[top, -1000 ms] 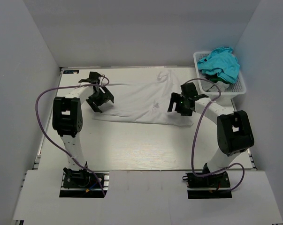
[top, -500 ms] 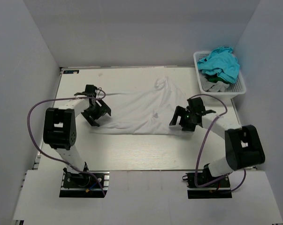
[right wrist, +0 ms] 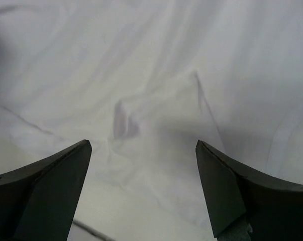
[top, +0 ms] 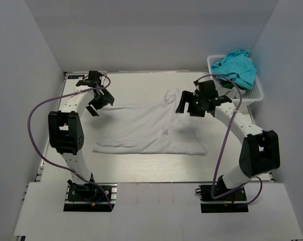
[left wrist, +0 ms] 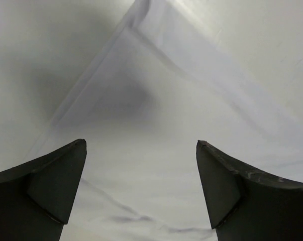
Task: Fold and stack the t-shirts
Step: Grap the side of the flattened tshirt furthest away from the robot with both arms
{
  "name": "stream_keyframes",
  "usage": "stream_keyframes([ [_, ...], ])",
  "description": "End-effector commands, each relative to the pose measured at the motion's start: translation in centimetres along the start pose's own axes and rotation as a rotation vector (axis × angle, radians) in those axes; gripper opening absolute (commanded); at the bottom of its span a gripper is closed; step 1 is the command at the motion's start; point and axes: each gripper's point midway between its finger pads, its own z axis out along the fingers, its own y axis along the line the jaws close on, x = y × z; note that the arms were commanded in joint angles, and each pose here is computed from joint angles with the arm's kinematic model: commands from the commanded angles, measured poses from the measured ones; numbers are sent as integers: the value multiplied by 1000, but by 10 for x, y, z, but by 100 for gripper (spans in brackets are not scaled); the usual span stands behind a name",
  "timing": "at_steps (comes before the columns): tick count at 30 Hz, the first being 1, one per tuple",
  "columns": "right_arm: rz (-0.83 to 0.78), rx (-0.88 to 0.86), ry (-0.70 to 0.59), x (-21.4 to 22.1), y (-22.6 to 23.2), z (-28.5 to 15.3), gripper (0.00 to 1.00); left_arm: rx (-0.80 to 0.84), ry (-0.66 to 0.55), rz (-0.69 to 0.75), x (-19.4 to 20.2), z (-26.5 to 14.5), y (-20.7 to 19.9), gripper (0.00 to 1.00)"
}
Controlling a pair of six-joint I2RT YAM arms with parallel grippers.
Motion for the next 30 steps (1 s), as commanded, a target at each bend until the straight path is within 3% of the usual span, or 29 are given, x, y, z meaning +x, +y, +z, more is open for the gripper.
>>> stream_keyframes([
  [1,-41,68,-81,-54,-2,17,90,-61,-83,-3,-43,7,-6,100],
  [5,-45,116,-174,-118,2,29,90,-106,-42,-3,-57,51,-19,97],
  [7,-53,144,-192,-144,-1,38,90,-93,-39,-15,-67,56,-25,90],
  [12,-64,242,-160,-163,-27,73,90,-79,-2,-22,-60,68,-25,82],
  [16,-57,238,-193,-188,-34,95,90,-66,7,-31,-60,69,-23,58],
  [21,-118,229,-197,-200,-42,122,90,-35,-14,-45,-68,62,-31,45],
  [24,-168,215,-217,-206,-44,141,90,-16,-22,-56,-75,58,-34,30],
  [25,-175,205,-228,-208,-46,149,90,-7,-14,-56,-73,58,-35,20],
  [28,-218,148,-255,-215,-39,162,90,9,0,-56,-71,57,-38,0],
  [30,-223,108,-258,-216,-36,177,90,15,6,-64,-73,57,-36,0],
])
